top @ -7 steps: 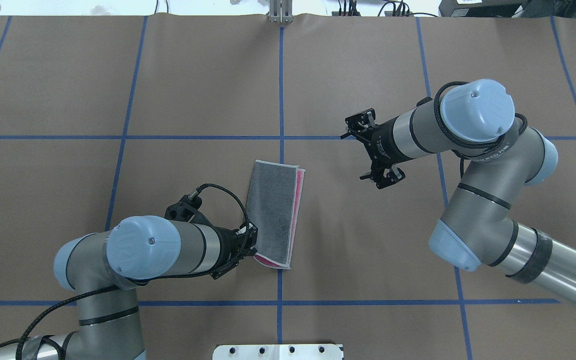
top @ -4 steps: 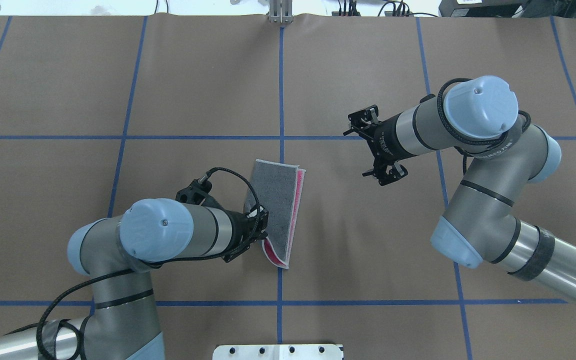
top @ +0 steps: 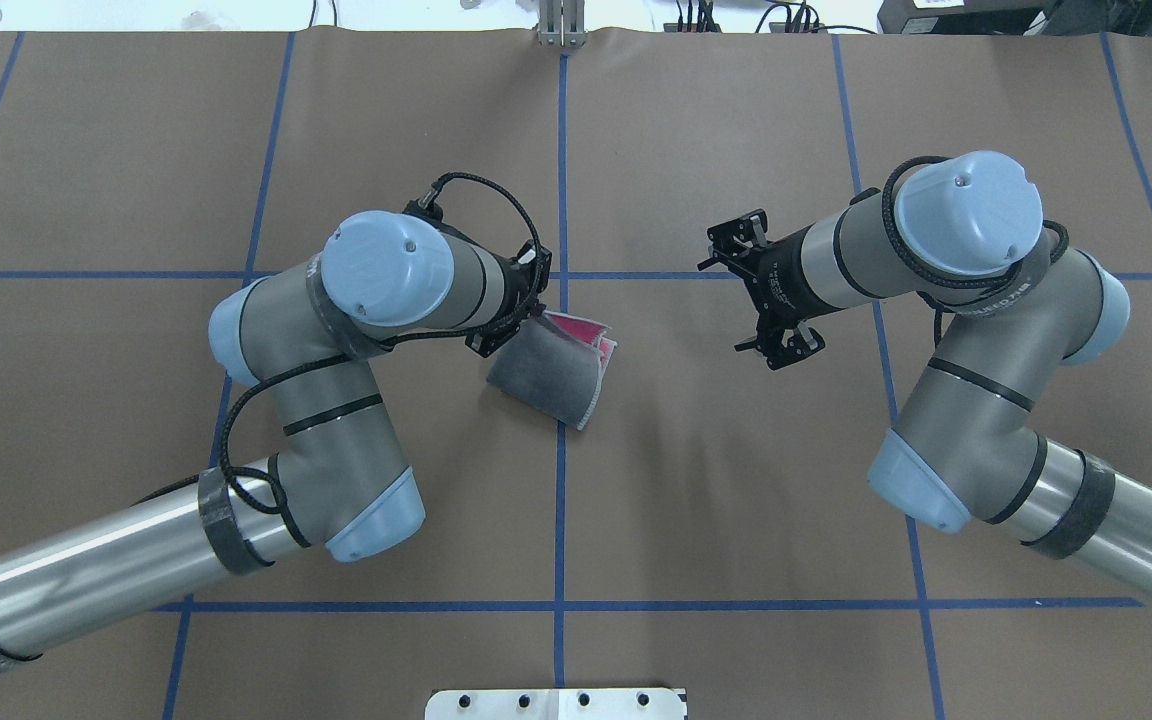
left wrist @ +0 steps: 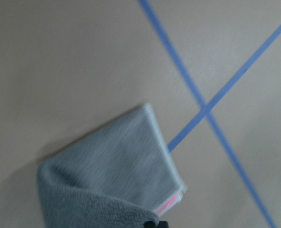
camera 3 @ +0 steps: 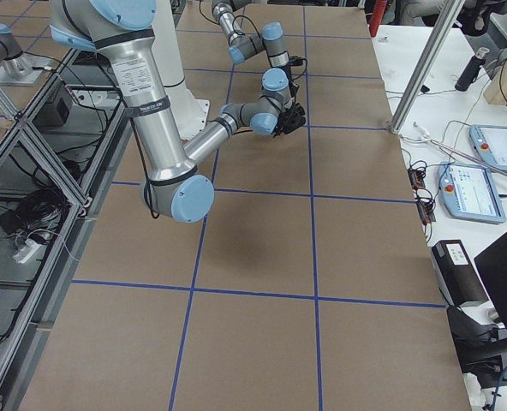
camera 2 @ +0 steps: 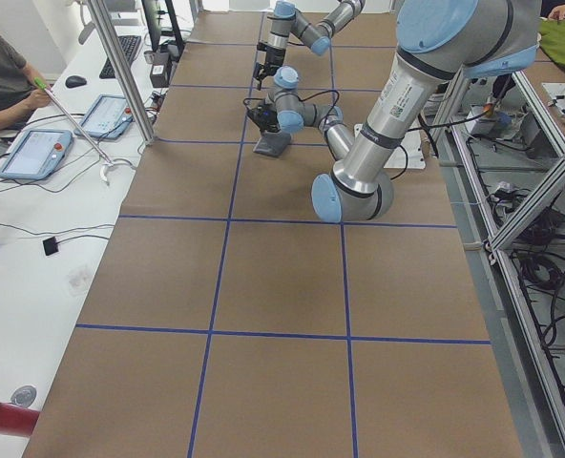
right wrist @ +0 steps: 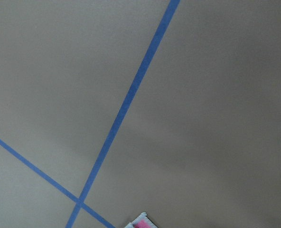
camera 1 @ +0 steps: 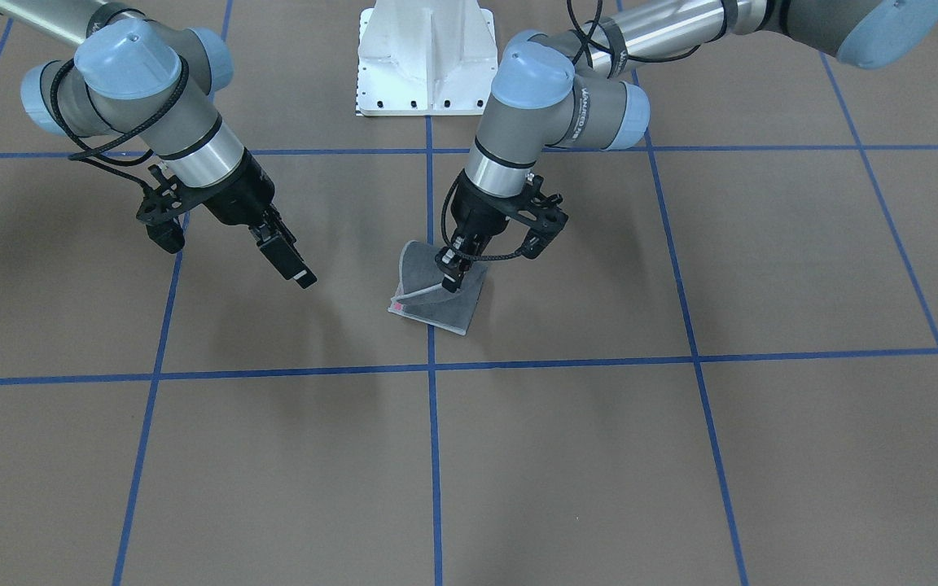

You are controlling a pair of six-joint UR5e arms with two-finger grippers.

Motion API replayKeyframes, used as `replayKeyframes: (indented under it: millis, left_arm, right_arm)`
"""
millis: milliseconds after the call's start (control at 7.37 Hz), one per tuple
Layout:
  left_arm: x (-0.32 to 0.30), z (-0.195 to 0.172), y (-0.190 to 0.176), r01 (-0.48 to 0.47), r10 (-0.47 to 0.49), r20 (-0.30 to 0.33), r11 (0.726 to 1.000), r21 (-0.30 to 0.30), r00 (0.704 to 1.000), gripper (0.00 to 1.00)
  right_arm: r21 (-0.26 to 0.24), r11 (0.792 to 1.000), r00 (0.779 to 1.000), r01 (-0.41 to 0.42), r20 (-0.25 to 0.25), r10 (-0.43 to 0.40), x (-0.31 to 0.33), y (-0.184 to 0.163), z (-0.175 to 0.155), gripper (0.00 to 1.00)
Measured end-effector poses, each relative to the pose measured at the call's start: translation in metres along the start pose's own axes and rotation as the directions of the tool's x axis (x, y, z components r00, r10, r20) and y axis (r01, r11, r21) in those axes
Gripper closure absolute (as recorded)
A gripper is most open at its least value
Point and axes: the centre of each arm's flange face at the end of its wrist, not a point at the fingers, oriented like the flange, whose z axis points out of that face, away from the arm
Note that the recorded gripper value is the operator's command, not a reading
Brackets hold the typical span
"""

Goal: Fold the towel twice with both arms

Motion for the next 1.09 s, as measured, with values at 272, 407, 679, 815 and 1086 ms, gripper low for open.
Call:
replayKeyframes:
  millis: [272, 407, 679, 815, 1086]
  left_arm:
    - [0.020, 0.025, -0.011, 0.011, -0.011, 0.003, 1.000, 0.026, 1.000, 1.00]
    - [0.023, 0.031, -0.013, 0.011, -0.011, 0.000, 1.000, 0.027, 1.000, 1.00]
    - [0.033, 0.030, -0.015, 0.011, -0.011, -0.015, 1.000, 0.024, 1.000, 1.00]
    - [0.037, 0.027, -0.014, 0.009, -0.009, -0.024, 1.000, 0.015, 1.000, 0.85]
    - [0.039, 0.026, -0.014, 0.006, -0.006, -0.026, 1.000, 0.007, 1.000, 0.01]
  right_arm:
    - [0.004, 1.000, 1.000, -0.002, -0.006, 0.002, 0.001, -0.003, 0.005, 0.00]
    - [0.005, 1.000, 1.000, -0.002, -0.008, 0.002, 0.002, -0.004, 0.006, 0.00]
    - [0.004, 1.000, 1.000, -0.002, -0.008, 0.002, 0.001, -0.003, 0.007, 0.00]
    - [0.003, 1.000, 1.000, -0.002, -0.007, 0.002, 0.001, -0.003, 0.007, 0.00]
    - [0.002, 1.000, 1.000, -0.001, -0.005, 0.001, 0.001, -0.001, 0.006, 0.00]
